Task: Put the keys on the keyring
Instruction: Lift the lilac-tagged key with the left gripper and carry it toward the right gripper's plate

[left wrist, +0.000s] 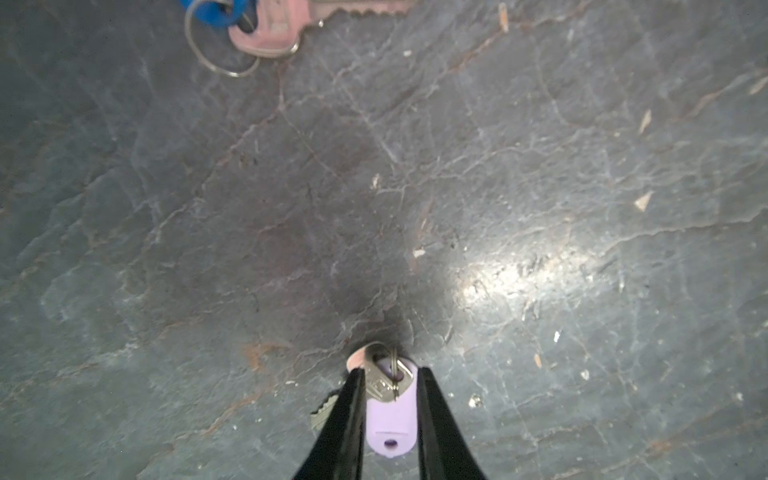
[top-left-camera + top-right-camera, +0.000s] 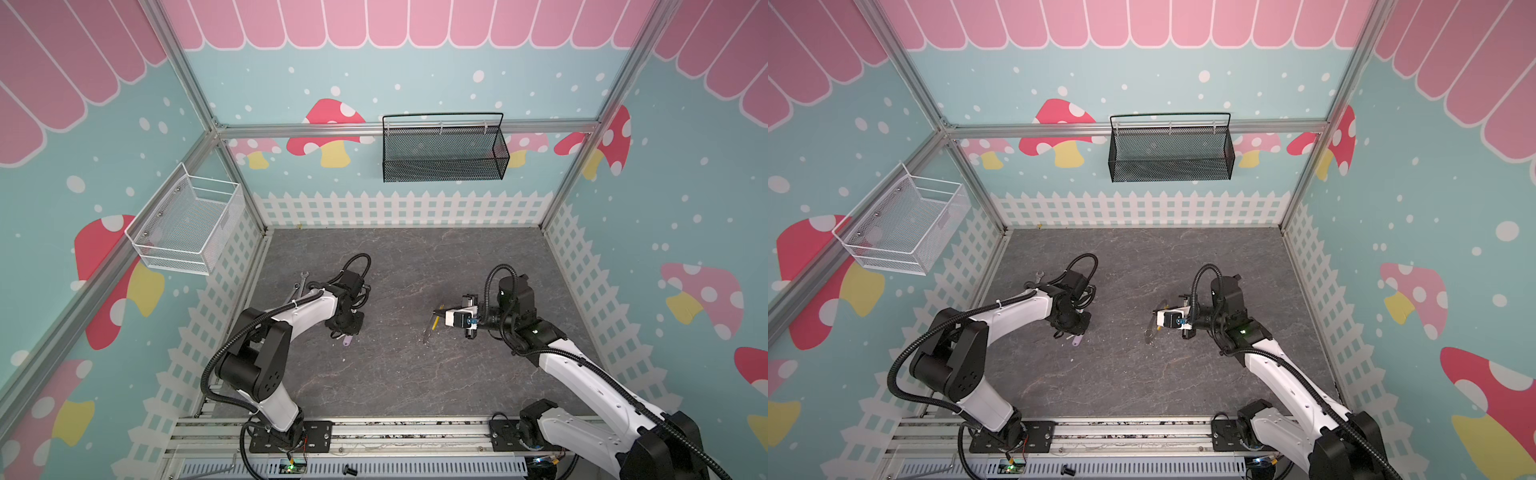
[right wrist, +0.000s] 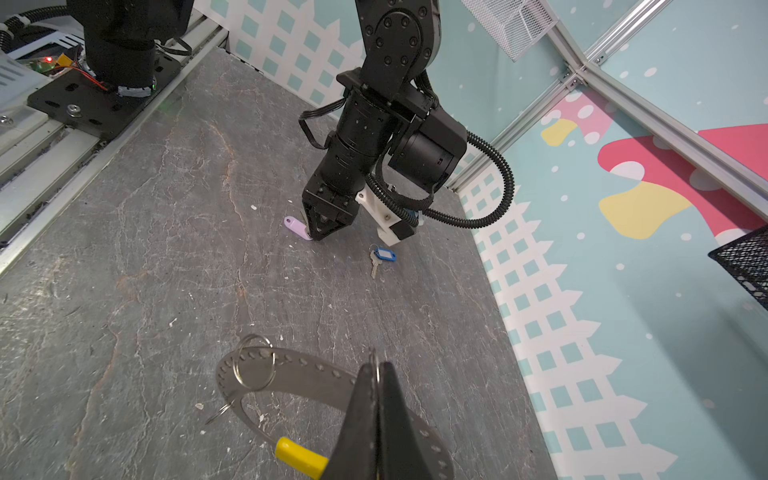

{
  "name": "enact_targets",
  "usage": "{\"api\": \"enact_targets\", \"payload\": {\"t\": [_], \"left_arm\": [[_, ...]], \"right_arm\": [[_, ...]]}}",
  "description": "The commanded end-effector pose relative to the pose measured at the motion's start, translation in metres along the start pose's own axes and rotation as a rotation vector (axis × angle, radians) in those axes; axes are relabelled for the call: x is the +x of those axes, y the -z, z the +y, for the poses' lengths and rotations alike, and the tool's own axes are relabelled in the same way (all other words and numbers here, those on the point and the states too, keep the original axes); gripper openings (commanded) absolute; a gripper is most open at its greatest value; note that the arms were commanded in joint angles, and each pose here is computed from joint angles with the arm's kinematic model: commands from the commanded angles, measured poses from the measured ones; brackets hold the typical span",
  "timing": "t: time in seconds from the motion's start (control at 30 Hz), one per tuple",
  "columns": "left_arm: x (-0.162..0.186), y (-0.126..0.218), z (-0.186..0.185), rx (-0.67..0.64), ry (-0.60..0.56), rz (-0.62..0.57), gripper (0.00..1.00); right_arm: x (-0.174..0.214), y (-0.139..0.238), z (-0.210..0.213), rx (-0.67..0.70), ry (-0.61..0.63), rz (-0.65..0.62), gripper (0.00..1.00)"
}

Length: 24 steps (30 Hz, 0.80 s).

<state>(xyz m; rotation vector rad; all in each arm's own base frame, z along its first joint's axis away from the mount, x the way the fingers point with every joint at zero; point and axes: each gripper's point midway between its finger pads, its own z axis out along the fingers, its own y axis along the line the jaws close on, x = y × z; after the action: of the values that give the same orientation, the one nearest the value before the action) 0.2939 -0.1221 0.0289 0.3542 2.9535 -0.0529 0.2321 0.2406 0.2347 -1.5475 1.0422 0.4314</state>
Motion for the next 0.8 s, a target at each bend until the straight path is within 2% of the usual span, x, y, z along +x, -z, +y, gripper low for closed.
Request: {"api": "enact_targets", "payload": {"t": [0.0,0.57,0.73,0.77], "left_arm": [[0.0066,-0.0065,0.002,-0.019,-0.017,0.036,0.2],[0.0093,-0.0146,0.0044,-0.036,-0.025,0.066,0.13],[0.0067,-0.012,0.0041,-0.035,-0.037,0.056,0.05],[0.007,-0.01,-0.0042,-0.029,-0.068,0.049,0.03]], "right_arm": [[-0.01,-0.0002,-0.002,-0.016,0.019,-0.032,0.0],[-0.0098,-0.0001,-0.0021,-0.016,0.017,-0.03,0.0],[-0.0092,0.0,-0.0022,-0.015,0.013,-0.028,0.0],[-0.009,-0.0003,-0.0024,-0.015,0.011,-0.027,0.0]]}}
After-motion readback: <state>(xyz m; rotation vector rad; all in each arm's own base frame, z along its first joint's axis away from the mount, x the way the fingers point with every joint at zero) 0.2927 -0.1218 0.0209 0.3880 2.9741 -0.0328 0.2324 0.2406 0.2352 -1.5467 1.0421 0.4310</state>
